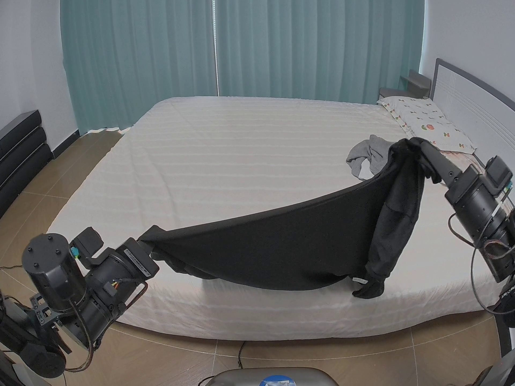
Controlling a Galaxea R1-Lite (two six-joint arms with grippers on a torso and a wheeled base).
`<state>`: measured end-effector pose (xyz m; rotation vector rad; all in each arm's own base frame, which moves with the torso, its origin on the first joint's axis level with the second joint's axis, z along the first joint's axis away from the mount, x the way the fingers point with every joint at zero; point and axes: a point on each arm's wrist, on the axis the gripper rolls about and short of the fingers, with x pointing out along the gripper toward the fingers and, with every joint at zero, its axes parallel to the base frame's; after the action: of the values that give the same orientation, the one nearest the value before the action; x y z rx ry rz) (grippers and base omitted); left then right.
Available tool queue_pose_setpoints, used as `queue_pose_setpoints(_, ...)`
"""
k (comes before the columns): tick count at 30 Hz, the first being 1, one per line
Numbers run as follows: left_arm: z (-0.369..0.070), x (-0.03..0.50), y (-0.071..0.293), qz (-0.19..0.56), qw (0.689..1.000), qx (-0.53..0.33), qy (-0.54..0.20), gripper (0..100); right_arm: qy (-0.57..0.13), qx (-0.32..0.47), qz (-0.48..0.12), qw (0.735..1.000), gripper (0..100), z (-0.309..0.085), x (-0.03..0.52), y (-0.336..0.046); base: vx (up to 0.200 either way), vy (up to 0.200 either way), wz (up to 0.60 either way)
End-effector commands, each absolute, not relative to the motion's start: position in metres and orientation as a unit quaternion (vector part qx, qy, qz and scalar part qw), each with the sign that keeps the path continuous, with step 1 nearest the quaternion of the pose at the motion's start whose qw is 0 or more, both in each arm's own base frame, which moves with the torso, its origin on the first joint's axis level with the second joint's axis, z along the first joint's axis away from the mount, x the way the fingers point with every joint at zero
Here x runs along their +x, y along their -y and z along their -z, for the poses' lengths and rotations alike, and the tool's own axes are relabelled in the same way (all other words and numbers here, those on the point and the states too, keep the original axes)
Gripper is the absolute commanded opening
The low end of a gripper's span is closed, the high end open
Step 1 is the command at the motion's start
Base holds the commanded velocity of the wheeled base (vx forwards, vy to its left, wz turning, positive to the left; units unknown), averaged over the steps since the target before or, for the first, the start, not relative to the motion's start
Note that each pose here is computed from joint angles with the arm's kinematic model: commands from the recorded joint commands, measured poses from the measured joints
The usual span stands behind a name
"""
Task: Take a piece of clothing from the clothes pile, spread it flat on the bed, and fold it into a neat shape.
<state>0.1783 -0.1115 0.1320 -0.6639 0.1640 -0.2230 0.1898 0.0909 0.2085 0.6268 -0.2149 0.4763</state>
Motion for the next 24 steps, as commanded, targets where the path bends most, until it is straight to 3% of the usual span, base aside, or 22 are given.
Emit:
queue_pose_setpoints(1, -0.177, 0.161, 0.100, 0.130, 0.932, -0.339, -0.022, 0, 0.185, 0.311, -0.252, 0.898, 0, -0.271, 0.145, -0.071, 0.000, 0.000, 0.00)
queue_pose_setpoints(7, -0.215, 0.168, 0.093, 0.102, 0.936, -0.335, -0.030, 0, 0.178, 0.308, -0.241, 0.903, 0, -0.323, 0.145, -0.067, 0.000, 0.000, 0.00)
queue_pose_setpoints(13, -0.237, 0.182, 0.092, 0.070, 0.942, -0.322, -0.062, 0, 0.178, 0.299, -0.189, 0.918, 0, -0.361, 0.180, -0.061, 0.000, 0.000, 0.00)
queue_pose_setpoints(21, -0.233, 0.221, 0.097, 0.026, 0.938, -0.327, -0.113, 0, 0.087, 0.283, -0.153, 0.943, 0, -0.315, 0.255, -0.080, 0.000, 0.000, 0.00)
queue_pose_setpoints(24, -0.222, 0.235, 0.100, 0.015, 0.938, -0.320, -0.131, 0, 0.064, 0.277, -0.129, 0.950, 0, -0.295, 0.285, -0.080, 0.200, 0.000, 0.00)
